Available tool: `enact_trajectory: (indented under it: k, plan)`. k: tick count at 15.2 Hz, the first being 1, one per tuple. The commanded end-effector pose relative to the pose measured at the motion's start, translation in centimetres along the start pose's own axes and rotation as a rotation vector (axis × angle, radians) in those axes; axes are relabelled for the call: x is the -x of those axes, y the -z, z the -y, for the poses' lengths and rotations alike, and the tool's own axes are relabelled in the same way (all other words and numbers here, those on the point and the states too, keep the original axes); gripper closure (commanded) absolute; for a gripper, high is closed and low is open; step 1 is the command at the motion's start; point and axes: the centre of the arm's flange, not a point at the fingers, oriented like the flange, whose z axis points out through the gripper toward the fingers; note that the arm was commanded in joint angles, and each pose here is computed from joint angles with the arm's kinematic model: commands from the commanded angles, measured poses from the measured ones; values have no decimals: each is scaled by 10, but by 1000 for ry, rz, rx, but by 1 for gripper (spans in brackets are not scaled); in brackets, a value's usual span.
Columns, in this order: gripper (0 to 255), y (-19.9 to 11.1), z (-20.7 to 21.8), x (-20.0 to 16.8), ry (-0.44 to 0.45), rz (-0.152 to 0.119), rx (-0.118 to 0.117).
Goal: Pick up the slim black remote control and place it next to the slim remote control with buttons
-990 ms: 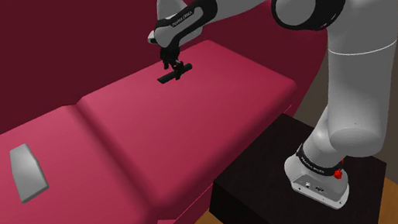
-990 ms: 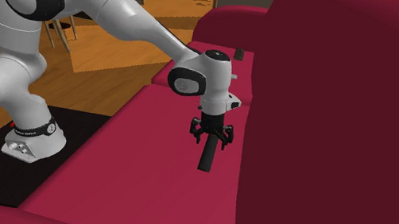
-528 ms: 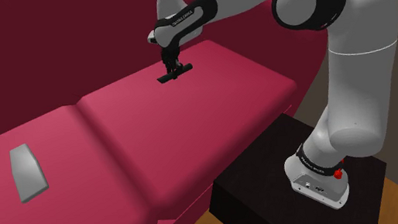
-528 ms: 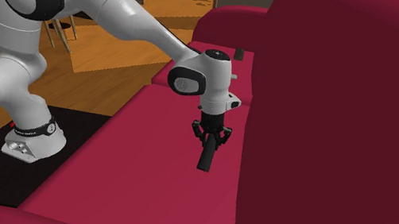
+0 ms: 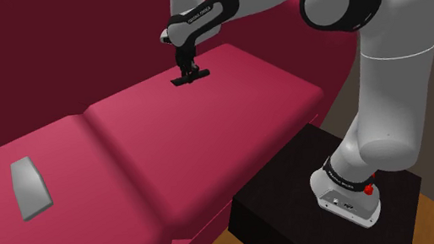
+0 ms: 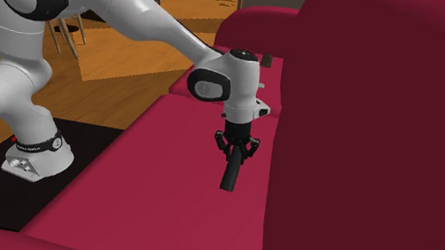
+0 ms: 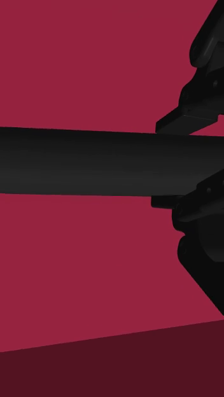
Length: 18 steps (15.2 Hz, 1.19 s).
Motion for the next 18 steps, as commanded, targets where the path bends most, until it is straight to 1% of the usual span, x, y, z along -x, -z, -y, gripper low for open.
enact_trajectory:
  k: [1,13,18]
  plan:
    - [255,10,-1,0,0,0,0]
    - [255,71,-6,-1,0,0,0]
    - [255,73,24,-59,0,0,0]
